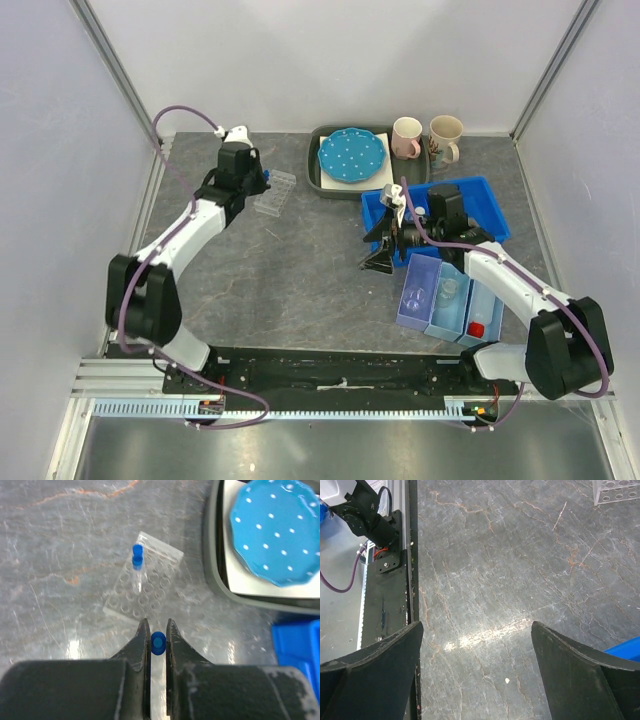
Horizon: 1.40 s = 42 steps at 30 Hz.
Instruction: Organize the chemistry lab equipment
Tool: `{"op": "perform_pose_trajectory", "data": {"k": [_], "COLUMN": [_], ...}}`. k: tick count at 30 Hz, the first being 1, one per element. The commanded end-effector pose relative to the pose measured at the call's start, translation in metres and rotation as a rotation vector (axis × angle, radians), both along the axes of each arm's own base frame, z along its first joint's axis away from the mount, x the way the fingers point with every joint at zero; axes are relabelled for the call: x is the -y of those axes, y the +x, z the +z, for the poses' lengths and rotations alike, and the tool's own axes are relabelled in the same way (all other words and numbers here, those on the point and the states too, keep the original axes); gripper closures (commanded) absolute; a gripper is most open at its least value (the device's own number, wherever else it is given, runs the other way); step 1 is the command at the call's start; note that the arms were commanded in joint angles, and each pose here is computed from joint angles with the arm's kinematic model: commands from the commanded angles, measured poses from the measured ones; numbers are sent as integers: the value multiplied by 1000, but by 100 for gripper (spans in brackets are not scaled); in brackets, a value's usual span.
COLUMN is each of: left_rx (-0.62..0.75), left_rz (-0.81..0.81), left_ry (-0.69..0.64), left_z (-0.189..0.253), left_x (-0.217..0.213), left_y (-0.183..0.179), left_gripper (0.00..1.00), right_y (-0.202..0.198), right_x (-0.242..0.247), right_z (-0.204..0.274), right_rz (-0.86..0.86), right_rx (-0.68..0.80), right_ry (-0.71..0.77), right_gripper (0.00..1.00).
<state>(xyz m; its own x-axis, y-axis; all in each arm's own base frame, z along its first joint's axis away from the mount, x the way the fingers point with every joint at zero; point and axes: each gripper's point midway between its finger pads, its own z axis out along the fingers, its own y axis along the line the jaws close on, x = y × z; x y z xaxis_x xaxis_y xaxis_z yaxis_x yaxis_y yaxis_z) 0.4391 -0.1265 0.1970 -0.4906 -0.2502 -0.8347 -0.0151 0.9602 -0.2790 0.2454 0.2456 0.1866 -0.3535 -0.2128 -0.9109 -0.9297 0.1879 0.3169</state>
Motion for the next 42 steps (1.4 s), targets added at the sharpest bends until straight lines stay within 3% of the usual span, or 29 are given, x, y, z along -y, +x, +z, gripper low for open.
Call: {"op": "perform_pose_trajectory", "data": {"k": [1,7,13,24,42], "left_rx": [109,63,-7,-111,-167], "left_rz": [75,109,111,119,106], "left_ry": [121,124,144,142,156], "left_z": [16,-4,-32,-70,-94], "left_x": [-16,-20,-22,-23,-21], "left_y": [52,86,95,89,88], "left_gripper": [98,98,98,98,98], "right_y": [6,8,8,9,9], "right_x": [1,3,3,4,6], "right_z": [21,21,20,17,20], "right_rz": [8,1,5,8,9], "right_rx": [113,123,133,124,128], "right_ry": [14,9,4,-2,8], "right_gripper": [4,3,2,2,2]}}
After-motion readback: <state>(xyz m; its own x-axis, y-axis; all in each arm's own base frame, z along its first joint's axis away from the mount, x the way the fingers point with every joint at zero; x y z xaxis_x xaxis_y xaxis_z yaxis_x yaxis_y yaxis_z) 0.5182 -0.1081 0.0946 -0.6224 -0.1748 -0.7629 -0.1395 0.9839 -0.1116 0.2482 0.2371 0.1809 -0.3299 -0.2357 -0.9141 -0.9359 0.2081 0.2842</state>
